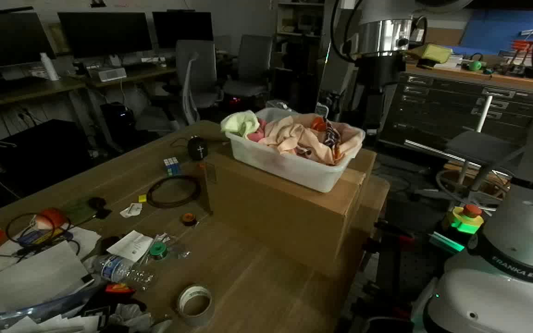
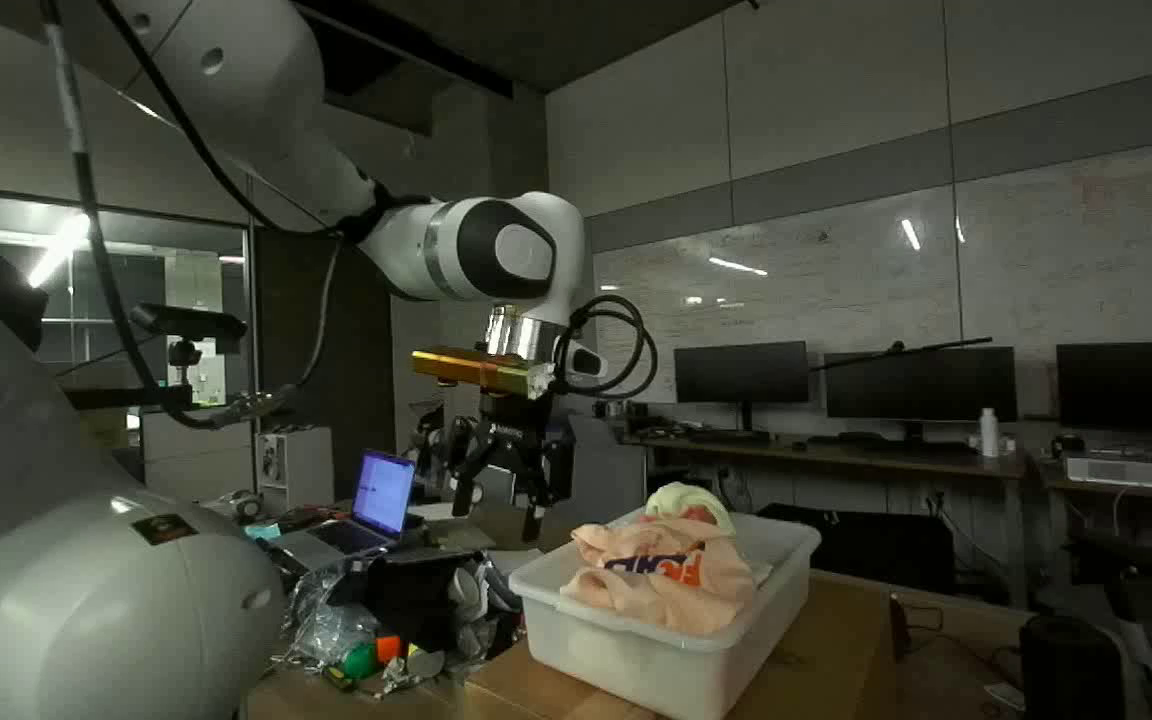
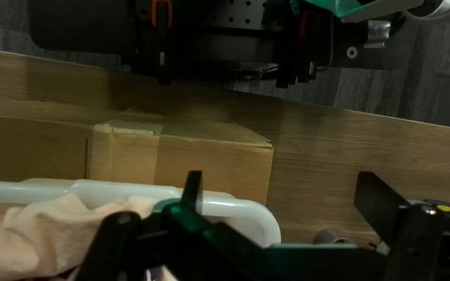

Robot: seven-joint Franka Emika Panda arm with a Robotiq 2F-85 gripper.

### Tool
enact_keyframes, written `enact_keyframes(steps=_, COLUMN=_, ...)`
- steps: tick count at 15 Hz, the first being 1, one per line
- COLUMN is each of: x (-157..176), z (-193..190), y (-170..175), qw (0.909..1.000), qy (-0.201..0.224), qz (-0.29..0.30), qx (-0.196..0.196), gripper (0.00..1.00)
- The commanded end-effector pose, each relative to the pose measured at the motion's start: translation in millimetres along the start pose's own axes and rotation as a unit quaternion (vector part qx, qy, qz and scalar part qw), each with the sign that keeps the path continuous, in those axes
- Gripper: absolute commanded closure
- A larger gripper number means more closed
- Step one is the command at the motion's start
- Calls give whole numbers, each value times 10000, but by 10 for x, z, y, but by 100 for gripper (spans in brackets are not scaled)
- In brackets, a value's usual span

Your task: Pick up the clothes from the container and put them on the table.

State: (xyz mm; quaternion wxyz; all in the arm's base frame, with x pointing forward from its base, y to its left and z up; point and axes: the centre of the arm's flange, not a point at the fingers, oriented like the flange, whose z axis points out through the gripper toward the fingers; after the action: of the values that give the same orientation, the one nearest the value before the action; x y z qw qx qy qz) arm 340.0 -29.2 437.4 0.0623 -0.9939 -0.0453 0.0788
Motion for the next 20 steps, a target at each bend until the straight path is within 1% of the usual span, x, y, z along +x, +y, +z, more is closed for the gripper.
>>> enact_keyframes(steps=1, x=3, z=-7, y=0, qw=10000, qy=13, qz=0, qx=-2, gripper=0)
enact_keyframes(steps=4, x=8, z=-28, y=0, qw=10000, qy=35, qz=-1, qx=-6, gripper=0)
enact_keyframes(steps=5, x=39, z=-33, y=7, qw=9999, qy=161, qz=-6, qx=-36, gripper=0)
enact_keyframes(steps=7, x=148, z=-82, y=17, qw=9987, qy=496, qz=18, qx=-150, gripper=0)
enact_keyframes(steps=8, x=232, z=-118, y=27, qw=9964, qy=814, qz=33, qx=-244, gripper=0)
enact_keyframes(steps=11, x=525, z=-219, y=68, qw=9866, qy=1533, qz=225, qx=-505, gripper=0)
enact_keyframes(steps=13, x=700, z=-205, y=106, qw=9772, qy=1925, qz=455, qx=-768, gripper=0)
enact_keyframes(steps=14, x=799, z=-164, y=122, qw=9749, qy=1993, qz=499, qx=-854, gripper=0)
enact_keyframes(steps=17, x=1036, z=26, y=177, qw=9650, qy=2145, qz=789, qx=-1283, gripper=0)
enact_keyframes(steps=20, x=1207, z=250, y=249, qw=9611, qy=2014, qz=1015, qx=-1594, gripper=0)
